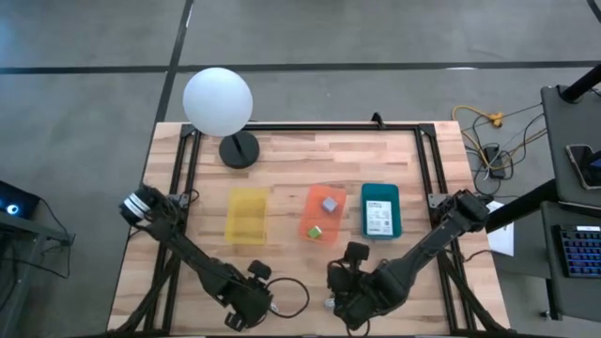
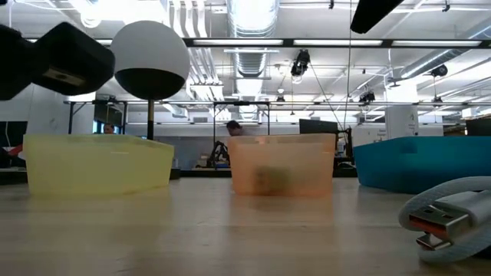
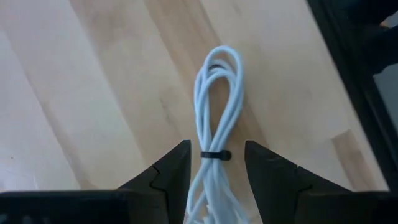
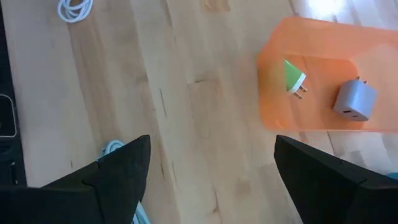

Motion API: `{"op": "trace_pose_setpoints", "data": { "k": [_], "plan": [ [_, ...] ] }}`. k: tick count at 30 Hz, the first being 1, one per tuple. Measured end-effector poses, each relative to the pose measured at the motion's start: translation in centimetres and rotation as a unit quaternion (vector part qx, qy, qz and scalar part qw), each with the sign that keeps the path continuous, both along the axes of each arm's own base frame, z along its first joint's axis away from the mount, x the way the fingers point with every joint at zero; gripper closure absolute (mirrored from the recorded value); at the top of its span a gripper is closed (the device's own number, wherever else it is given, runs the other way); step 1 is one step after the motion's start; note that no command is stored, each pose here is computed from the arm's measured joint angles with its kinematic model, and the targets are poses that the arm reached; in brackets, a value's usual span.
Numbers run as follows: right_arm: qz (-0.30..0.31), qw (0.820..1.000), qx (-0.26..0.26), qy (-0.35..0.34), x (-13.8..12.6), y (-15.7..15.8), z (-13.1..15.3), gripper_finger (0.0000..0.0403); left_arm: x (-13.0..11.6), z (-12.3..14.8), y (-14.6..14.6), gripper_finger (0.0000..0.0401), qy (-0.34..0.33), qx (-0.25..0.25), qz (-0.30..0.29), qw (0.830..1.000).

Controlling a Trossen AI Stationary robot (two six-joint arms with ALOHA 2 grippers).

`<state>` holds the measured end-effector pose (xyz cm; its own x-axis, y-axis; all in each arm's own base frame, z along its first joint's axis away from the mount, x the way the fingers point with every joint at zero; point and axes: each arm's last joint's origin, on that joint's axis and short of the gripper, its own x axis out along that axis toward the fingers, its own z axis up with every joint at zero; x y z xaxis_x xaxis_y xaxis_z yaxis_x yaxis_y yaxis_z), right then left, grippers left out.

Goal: Pick and place items into bin
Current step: Put the white charger cable into the yellow bin

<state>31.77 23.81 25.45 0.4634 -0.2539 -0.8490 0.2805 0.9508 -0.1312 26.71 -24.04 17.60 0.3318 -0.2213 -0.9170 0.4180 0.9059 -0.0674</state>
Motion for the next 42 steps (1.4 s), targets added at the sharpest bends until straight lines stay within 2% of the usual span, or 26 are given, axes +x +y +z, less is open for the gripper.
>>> {"op": "trace_pose_setpoints", "data": {
  "k": [8, 11, 16, 20, 23, 25, 26, 29, 33, 37, 40, 42],
  "plan": [
    [-0.010, 1.000, -0.002, -0.008, 0.1, -0.1, 0.0, 0.0078, -0.2, -1.8, 0.3, 0.0285, 0.015, 0.028, 0.004, 0.999],
    [-0.014, 1.000, 0.000, -0.009, 0.0, 0.0, 0.0, 0.0079, -0.2, -2.1, 0.3, 0.0314, 0.018, 0.032, 0.005, 0.999],
    [-0.021, 1.000, 0.000, -0.012, 0.0, -0.1, 0.0, 0.0079, 0.0, -1.8, 0.6, 0.0385, 0.025, 0.033, 0.014, 0.999],
    [-0.038, 0.999, -0.004, -0.025, 0.1, -0.2, 0.0, 0.0079, -0.6, 0.4, 1.4, 0.0390, 0.037, 0.052, 0.062, 0.996],
    [-0.064, 0.997, -0.003, -0.040, 0.2, -0.4, 0.1, 0.0083, -1.8, 3.8, 2.8, 0.0395, 0.036, 0.039, 0.164, 0.985],
    [-0.088, 0.995, -0.002, -0.053, 0.3, -0.6, 0.1, 0.0086, -2.7, 5.8, 4.2, 0.0396, 0.037, 0.004, 0.277, 0.960],
    [-0.105, 0.993, -0.002, -0.061, 0.3, -0.7, 0.1, 0.0088, -3.3, 6.8, 5.0, 0.0397, 0.028, -0.018, 0.341, 0.939],
    [-0.161, 0.984, 0.004, -0.078, 0.3, -1.4, 0.1, 0.0092, -5.4, 9.6, 7.3, 0.0398, -0.035, -0.096, 0.513, 0.852],
    [-0.212, 0.974, 0.013, -0.083, 0.5, -2.2, 0.0, 0.0098, -8.1, 10.8, 10.9, 0.0398, -0.111, -0.157, 0.623, 0.758],
    [-0.229, 0.970, 0.014, -0.085, 0.8, -2.8, 0.0, 0.0102, -9.8, 9.2, 14.8, 0.0399, -0.138, -0.179, 0.705, 0.673],
    [-0.229, 0.970, 0.011, -0.083, 1.0, -3.1, 0.0, 0.0104, -10.3, 7.3, 16.7, 0.0386, -0.143, -0.202, 0.731, 0.635],
    [-0.225, 0.971, 0.008, -0.081, 1.0, -3.2, 0.0, 0.0104, -10.2, 6.4, 17.3, 0.0365, -0.142, -0.216, 0.731, 0.631]
  ]
}}
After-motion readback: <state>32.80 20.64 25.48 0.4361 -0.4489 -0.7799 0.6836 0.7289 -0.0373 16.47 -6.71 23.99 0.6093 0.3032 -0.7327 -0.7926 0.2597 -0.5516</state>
